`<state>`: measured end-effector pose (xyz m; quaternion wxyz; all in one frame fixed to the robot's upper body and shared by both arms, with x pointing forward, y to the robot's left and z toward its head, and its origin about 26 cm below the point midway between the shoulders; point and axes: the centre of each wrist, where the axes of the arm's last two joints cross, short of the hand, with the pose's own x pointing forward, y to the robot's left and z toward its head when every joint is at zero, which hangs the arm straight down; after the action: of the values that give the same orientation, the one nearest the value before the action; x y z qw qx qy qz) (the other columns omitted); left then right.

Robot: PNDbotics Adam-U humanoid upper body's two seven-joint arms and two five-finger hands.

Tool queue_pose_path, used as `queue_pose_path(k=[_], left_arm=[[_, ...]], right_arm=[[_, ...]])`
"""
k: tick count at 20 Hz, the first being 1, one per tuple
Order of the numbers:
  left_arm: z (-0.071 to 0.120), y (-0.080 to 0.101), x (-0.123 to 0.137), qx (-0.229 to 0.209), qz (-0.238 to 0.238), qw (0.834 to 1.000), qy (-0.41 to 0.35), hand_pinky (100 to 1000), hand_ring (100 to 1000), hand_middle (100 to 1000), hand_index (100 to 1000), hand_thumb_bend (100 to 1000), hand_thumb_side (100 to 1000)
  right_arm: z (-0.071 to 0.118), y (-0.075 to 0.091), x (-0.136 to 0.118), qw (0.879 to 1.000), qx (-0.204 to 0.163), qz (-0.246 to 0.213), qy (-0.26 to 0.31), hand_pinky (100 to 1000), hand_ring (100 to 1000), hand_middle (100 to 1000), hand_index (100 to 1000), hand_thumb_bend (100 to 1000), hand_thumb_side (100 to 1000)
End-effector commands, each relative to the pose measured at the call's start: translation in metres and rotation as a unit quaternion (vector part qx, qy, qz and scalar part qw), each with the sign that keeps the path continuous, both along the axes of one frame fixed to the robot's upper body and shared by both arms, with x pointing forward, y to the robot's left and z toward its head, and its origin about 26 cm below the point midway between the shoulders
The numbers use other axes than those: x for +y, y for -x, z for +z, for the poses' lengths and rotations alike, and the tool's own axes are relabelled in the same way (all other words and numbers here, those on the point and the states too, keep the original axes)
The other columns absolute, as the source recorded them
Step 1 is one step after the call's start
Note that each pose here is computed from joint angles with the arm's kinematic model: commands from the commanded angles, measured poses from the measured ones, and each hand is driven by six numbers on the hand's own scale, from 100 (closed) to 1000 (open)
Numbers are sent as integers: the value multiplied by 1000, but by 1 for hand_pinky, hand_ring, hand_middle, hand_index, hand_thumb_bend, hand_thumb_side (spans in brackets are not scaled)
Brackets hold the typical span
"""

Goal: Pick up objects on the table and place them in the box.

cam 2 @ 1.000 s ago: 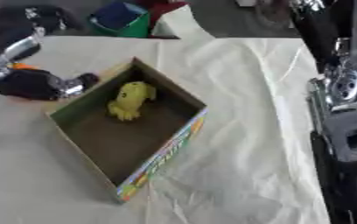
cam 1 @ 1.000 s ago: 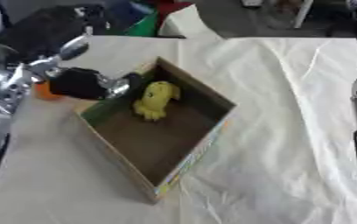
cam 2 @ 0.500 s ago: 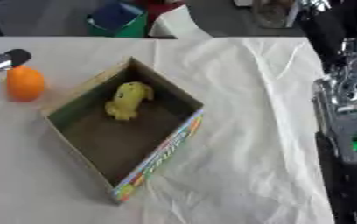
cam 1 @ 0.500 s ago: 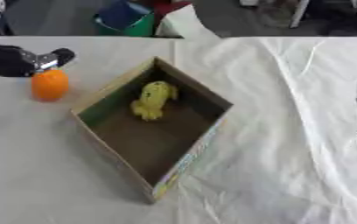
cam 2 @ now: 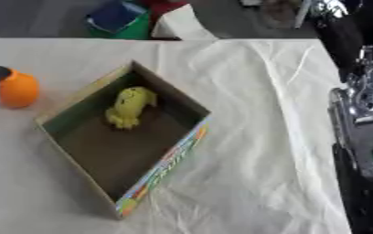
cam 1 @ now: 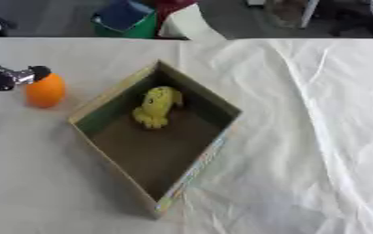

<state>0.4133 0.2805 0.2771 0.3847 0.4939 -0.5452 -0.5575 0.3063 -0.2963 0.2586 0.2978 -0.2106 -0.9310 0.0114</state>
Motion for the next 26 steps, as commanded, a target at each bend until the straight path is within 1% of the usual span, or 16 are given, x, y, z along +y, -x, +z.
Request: queue_pose_path(k=[1, 3, 5, 11, 14, 20, 22, 23, 26], left_arm=[[5, -7, 16, 6, 33, 999, -3, 725, 891, 846, 956, 612, 939], [-1, -13, 21, 19, 42, 999, 0, 726, 891, 845, 960, 632, 956], [-6, -17, 23, 23, 45, 999, 3, 726, 889, 844, 961, 647, 963], [-13, -24, 25, 11, 57, 998, 12, 722, 885, 841, 963, 668, 978], [-18, -28, 27, 11, 63, 998, 17, 718, 882, 838, 960, 662, 984], [-21, -31, 24, 16, 56, 998, 34, 696, 865, 819, 935, 605, 975], [-21, -32, 22, 17, 52, 998, 38, 689, 859, 812, 922, 578, 954], [-21, -32, 22, 18, 52, 998, 38, 681, 853, 804, 910, 555, 926], [-23, -33, 20, 22, 55, 998, 29, 675, 849, 793, 899, 520, 878]], right_arm=[[11, 3, -1, 1000, -18, -2, 15, 767, 683, 457, 779, 100, 461], [12, 3, -1, 1000, -19, -1, 15, 768, 683, 456, 779, 100, 452], [13, 3, 0, 1000, -20, 0, 15, 768, 683, 456, 779, 100, 460], [15, 2, 1, 1000, -23, 4, 16, 769, 682, 453, 779, 100, 457], [16, 2, 1, 1000, -24, 4, 16, 770, 682, 452, 779, 100, 455], [16, 2, 1, 1000, -23, 4, 16, 774, 683, 449, 780, 100, 455], [16, 2, 1, 1000, -22, 3, 15, 774, 683, 448, 780, 100, 455], [16, 2, 1, 1000, -22, 3, 15, 775, 683, 448, 780, 100, 455], [17, 2, 2, 1000, -23, 5, 16, 775, 683, 448, 780, 100, 455]])
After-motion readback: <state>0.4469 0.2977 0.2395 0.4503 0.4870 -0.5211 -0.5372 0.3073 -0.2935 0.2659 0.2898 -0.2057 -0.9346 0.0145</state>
